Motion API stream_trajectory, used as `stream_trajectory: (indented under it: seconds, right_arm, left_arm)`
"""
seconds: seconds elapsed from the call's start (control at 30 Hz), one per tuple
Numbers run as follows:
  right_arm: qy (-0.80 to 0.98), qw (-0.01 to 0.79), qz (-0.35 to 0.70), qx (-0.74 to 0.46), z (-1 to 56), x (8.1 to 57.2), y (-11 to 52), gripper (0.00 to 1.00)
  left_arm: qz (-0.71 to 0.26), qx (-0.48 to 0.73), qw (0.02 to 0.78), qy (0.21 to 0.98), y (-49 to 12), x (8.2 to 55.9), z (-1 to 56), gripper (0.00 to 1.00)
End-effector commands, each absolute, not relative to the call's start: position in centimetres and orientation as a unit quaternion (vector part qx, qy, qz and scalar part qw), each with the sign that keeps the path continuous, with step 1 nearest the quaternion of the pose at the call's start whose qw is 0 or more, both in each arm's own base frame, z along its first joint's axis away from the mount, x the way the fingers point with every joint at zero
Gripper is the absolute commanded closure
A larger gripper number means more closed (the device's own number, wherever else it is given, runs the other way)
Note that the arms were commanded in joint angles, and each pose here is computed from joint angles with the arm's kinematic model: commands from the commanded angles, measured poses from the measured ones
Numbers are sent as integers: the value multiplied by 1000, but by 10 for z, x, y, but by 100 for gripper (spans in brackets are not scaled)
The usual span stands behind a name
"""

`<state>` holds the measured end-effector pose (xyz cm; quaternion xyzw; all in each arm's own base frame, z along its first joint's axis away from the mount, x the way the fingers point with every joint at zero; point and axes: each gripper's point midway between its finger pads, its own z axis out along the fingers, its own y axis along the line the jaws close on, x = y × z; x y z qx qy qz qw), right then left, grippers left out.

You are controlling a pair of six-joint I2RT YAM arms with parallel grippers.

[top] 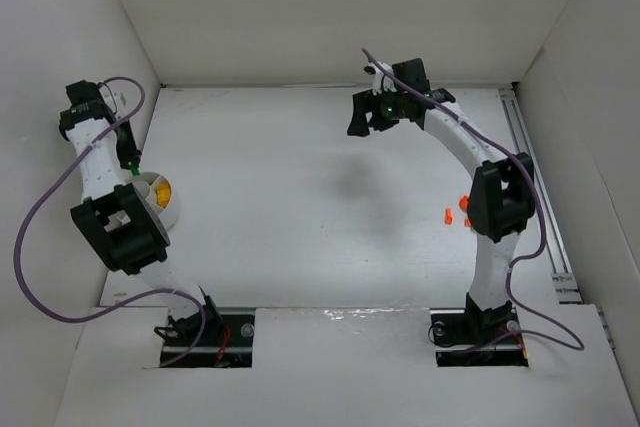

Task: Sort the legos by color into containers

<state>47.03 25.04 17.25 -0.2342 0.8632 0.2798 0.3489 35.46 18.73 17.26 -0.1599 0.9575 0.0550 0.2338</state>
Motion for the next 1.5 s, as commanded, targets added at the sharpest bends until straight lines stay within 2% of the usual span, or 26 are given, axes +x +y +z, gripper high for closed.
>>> stream_trajectory:
  seconds: [0.0,0.23,0.63,0.73,0.93,1.07,1.13,1.2,1.3,1.33,1.47]
  right_arm:
    - [853,368,284,-236,189,481,254,16]
    - [855,364,284,-235,186,482,254,16]
    - [857,360,284,-235,185,480,254,16]
    - [862,353,282,-229,179,481,249,16]
    - [860,358,282,-230,183,483,250,14]
    - [860,358,282,-230,183,483,250,14]
    - [860,358,282,-230,183,483,250,14]
    - [858,362,282,-231,184,485,250,14]
    - [857,375,282,-213,193,485,238,14]
    - [855,385,283,-203,202,487,230,14]
    - [859,380,283,-194,207,479,218,16]
  left_arm:
    - [75,-154,232,958,188,353,179,99]
    - [82,-147,214,962,182,349,171,90]
    - [92,-142,186,968,181,340,161,88]
    - [94,-138,181,969,178,340,159,83]
    - [94,-138,181,969,178,340,159,55]
    - [89,-137,183,970,176,340,158,55]
    - [65,-130,217,965,169,353,175,55]
    - [20,-110,283,953,152,370,206,55]
    - [7,-57,378,924,126,396,260,49]
    - [4,-23,397,917,105,405,274,45]
    - [-5,-1,414,910,73,419,283,42]
